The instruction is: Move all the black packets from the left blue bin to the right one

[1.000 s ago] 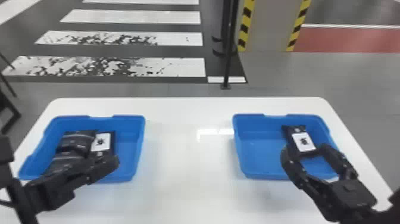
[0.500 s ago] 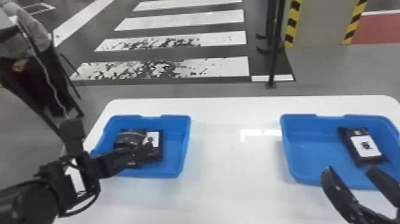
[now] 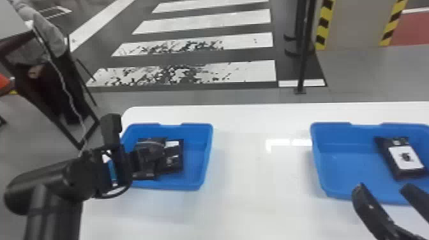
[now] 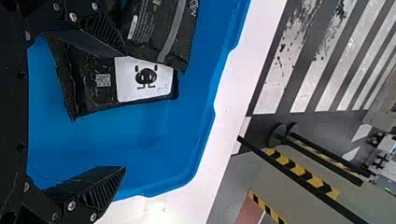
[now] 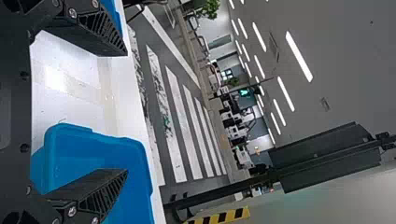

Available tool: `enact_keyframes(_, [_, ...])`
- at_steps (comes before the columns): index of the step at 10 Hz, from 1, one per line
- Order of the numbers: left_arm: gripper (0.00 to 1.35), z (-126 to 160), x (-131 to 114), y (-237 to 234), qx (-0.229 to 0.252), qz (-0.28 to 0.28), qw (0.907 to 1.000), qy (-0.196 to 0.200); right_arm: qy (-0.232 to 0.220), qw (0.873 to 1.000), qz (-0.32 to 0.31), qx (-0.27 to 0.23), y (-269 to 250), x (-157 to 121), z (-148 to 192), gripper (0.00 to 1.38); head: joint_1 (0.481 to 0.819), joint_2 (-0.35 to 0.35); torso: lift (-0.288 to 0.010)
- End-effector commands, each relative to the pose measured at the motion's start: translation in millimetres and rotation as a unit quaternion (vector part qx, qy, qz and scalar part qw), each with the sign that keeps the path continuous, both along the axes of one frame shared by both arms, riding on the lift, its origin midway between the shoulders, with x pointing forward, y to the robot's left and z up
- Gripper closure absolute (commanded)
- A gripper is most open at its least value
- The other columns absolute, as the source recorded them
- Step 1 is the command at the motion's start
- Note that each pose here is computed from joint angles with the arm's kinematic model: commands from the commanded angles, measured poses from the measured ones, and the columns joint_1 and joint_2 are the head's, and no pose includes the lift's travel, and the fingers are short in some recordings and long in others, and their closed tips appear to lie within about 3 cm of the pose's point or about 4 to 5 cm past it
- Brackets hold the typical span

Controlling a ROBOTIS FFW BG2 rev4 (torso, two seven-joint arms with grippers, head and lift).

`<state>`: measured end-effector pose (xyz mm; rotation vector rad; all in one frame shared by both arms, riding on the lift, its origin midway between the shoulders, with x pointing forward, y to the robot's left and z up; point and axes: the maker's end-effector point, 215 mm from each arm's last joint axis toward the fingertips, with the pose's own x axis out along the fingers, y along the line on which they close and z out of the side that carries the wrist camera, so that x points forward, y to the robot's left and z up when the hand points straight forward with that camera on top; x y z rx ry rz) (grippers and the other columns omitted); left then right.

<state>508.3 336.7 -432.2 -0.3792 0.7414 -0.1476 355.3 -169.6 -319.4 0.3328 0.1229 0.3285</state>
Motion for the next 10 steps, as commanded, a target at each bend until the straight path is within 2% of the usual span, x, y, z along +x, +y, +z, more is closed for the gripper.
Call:
enact_keyframes(1, [0.19,-12,-1,9,0.018,0.011,0.9993,0.029,0.004,1.000,0.003,0.003,2,-1,-2,0.15,0.695,0.213,-0.140])
enact_keyframes(3, [0.19,-28,-2,11,0.023,0.024,0.9980,0.053,0.007,1.000,0.005,0.006,3,-1,-4,0.15,0.695,0.232,-0.140])
enact_keyframes(5, [0.20,-44,7,-10,0.011,0.000,0.9971,0.075,0.007,1.000,0.006,0.008,4,0,-5,0.15,0.695,0.228,-0.140])
enact_keyframes(6, [0.24,-49,10,-20,-0.004,-0.008,0.9967,0.080,0.008,1.000,0.008,0.010,5,0,-6,0.15,0.695,0.220,-0.140])
enact_keyframes(7, [0.44,-49,16,-23,-0.014,-0.011,0.9969,0.076,0.010,1.000,0.009,0.011,6,0,-8,0.15,0.695,0.206,-0.140])
enact_keyframes(8, [0.90,-50,19,-24,-0.003,-0.016,0.9970,0.075,0.015,1.000,0.010,0.017,7,0,-12,0.15,0.695,0.194,-0.140])
enact_keyframes(9, [1.22,-54,18,-19,0.009,-0.013,0.9971,0.074,0.016,1.000,0.010,0.020,8,-1,-12,0.16,0.695,0.190,-0.140])
enact_keyframes(10, [1.20,-53,22,-15,0.020,-0.013,0.9976,0.064,0.016,1.000,0.011,0.022,9,-1,-12,0.16,0.695,0.192,-0.140])
